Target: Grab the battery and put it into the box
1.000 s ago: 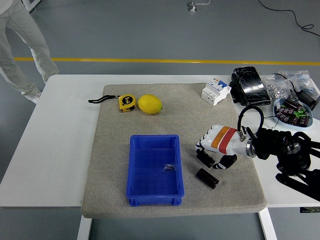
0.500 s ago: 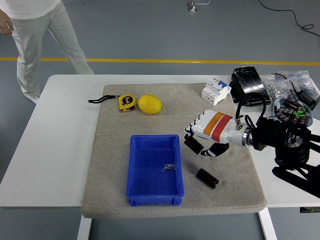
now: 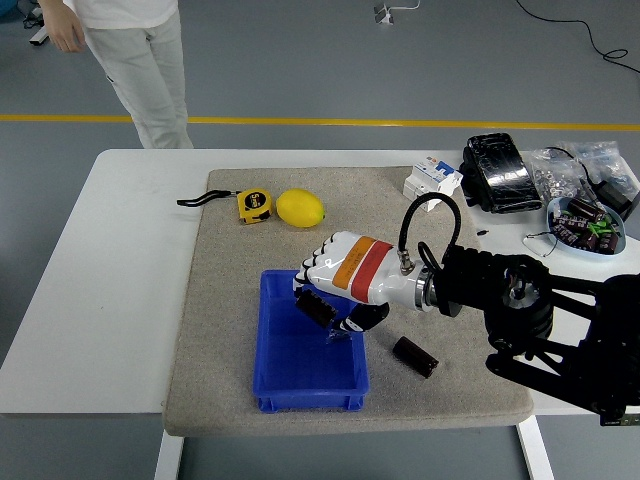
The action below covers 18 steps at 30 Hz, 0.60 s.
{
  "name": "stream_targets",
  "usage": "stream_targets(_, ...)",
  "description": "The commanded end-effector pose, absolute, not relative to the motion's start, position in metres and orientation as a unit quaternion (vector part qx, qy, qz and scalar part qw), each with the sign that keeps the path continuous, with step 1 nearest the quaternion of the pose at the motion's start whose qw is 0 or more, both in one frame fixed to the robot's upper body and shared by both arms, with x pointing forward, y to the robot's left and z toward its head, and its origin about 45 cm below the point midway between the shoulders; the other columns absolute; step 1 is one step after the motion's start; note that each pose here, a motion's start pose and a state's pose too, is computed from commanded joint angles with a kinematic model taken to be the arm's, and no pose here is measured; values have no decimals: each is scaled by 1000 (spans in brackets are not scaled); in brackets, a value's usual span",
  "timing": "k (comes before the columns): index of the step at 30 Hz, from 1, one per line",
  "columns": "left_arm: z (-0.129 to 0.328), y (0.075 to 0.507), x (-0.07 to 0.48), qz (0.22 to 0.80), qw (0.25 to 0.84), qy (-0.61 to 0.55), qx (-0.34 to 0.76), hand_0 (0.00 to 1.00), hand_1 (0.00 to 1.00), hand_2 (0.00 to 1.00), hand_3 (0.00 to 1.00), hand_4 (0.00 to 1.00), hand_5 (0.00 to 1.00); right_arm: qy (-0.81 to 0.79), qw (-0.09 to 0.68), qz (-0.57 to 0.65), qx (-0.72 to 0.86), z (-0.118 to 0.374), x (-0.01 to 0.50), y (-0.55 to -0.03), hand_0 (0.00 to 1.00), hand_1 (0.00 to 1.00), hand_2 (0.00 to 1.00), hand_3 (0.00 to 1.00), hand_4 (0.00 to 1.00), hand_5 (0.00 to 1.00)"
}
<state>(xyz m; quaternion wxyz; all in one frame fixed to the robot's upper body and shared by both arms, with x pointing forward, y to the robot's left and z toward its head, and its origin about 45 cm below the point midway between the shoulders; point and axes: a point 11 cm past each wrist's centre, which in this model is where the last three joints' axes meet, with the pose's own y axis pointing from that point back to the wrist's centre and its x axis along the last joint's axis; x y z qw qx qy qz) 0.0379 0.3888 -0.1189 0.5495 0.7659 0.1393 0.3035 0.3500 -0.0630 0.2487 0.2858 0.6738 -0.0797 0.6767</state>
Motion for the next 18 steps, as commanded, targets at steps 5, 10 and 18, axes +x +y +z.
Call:
stream_targets(5,-119,389,39,306,549,138,766,739,723,771,689,712,705,-69,277,683,672,248,348,-59,748,781,890,939,952,250)
stream_targets(10,-118,390,41,307,548,136,766,739,721,769,689,713,707,-68,280,685,669,250,350,-60,756,783,895,954,942,243)
stream_targets(18,-118,392,42,310,545,135,767,739,716,766,689,713,702,-92,291,702,644,267,361,-85,737,755,851,919,906,240)
